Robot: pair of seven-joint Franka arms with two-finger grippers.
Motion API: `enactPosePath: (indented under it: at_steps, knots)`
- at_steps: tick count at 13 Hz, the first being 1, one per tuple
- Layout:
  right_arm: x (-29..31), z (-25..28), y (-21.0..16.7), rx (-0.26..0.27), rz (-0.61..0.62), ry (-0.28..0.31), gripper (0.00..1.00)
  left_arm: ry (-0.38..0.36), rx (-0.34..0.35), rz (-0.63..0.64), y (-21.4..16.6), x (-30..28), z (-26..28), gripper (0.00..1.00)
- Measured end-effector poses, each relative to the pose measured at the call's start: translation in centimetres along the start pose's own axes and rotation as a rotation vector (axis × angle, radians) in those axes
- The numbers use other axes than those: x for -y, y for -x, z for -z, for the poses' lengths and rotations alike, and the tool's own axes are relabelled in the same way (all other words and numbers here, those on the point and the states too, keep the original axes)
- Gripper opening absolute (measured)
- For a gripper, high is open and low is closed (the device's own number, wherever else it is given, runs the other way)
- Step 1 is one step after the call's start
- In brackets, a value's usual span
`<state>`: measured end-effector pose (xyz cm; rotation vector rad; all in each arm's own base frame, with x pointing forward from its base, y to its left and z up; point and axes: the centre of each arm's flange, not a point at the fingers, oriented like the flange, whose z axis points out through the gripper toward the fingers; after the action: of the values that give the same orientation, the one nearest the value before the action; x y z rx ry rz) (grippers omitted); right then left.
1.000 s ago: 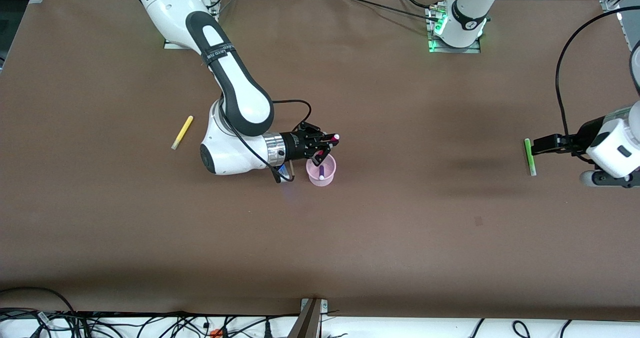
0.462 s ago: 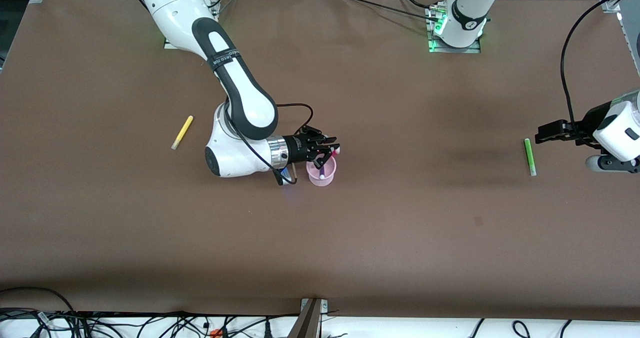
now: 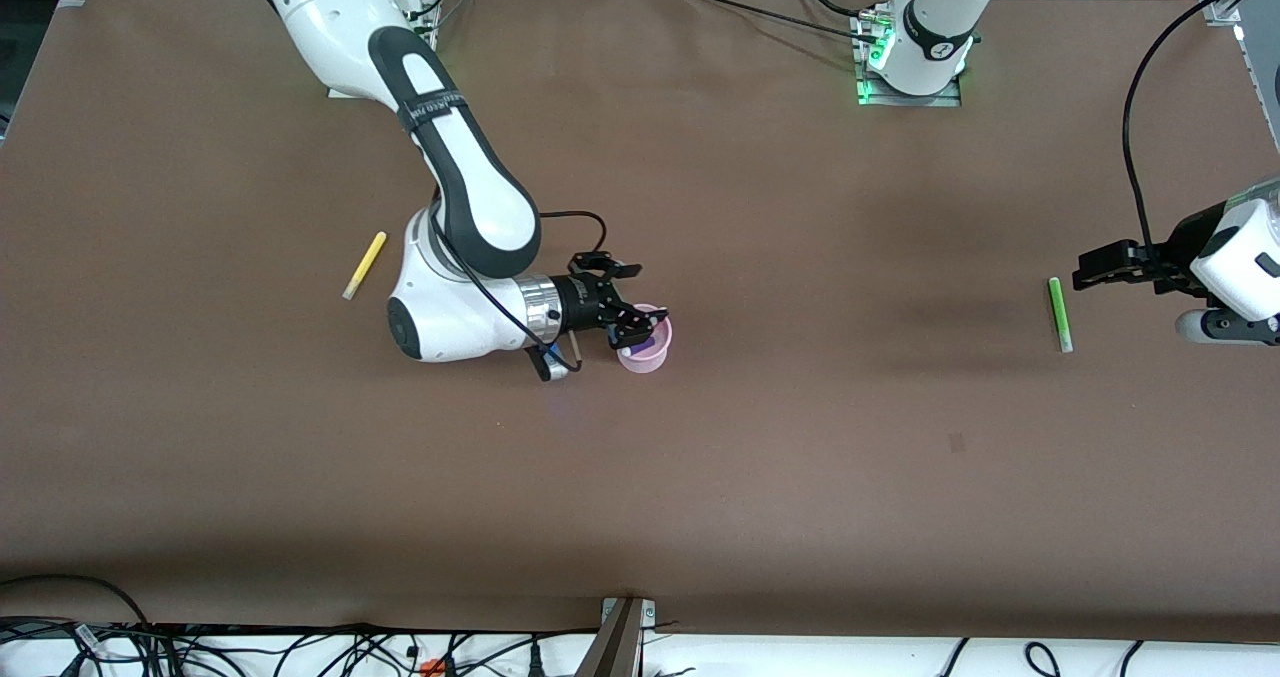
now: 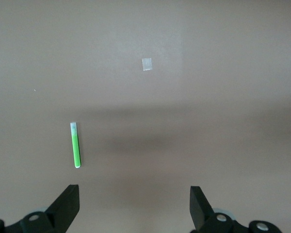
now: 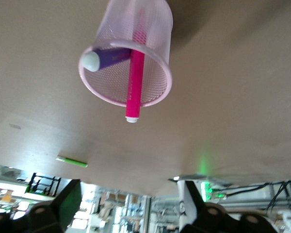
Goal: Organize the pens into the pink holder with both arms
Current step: 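Open the right gripper and draw it back from the cup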
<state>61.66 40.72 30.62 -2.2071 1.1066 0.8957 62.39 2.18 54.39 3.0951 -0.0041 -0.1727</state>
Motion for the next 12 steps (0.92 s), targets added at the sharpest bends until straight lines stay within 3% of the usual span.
enactPosePath:
  at_steps: [3, 5, 6, 8, 12]
  knots:
    - [0.2, 6.8, 2.4, -0.100, 0.102, -0.004, 1.00, 0.000, -0.035, 0.002, 0.2, 0.2, 1.6, 1.00]
    - [-1.8, 14.1, 0.9, -0.133, 0.178, 0.046, 1.00, 0.000, -0.055, 0.011, 0.4, 0.7, 2.6, 1.00]
    - [-3.4, 18.8, -0.5, -0.180, 0.225, 0.072, 1.00, 0.000, -0.061, 0.015, 0.5, 1.0, 2.9, 1.00]
    - [-6.5, 25.9, -0.7, -0.330, 0.317, 0.169, 1.00, 0.001, -0.059, 0.020, 0.7, 1.3, 3.2, 1.00]
    - [-11.8, 33.8, 6.8, -0.538, 0.599, 0.336, 1.00, 0.005, 0.011, 0.009, 0.3, 0.7, 1.0, 1.00]
